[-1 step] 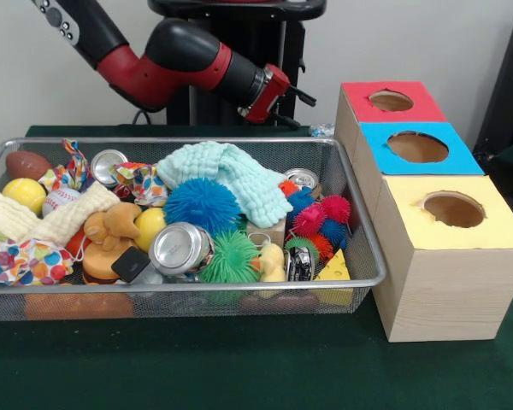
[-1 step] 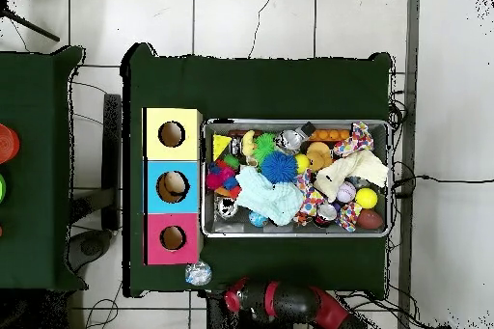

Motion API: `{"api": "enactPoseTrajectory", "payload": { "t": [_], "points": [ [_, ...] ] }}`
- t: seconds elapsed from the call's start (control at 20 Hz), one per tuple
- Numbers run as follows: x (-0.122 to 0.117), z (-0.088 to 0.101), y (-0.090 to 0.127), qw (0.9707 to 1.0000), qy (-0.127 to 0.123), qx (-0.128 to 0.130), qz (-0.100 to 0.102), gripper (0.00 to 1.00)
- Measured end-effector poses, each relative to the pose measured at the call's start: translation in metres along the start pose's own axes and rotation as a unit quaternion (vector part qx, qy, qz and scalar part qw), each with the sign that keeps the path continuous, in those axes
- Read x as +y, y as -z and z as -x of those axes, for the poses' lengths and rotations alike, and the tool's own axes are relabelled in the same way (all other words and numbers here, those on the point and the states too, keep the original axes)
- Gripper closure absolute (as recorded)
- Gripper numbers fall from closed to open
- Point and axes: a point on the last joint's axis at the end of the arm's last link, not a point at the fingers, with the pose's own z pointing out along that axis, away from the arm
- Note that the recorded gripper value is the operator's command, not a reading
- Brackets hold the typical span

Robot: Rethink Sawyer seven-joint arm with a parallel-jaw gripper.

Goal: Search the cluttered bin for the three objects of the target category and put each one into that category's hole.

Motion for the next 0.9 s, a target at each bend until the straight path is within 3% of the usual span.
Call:
{"api": "enactPoseTrajectory", "payload": {
  "t": [0.5, 0.9],
  "points": [
    [0.000, -0.008, -0.002, 0.9983, -0.031, -0.049, 0.005, 0.00],
    [0.000, -0.016, -0.003, 0.9945, -0.058, -0.088, 0.006, 0.00]
  ]
}}
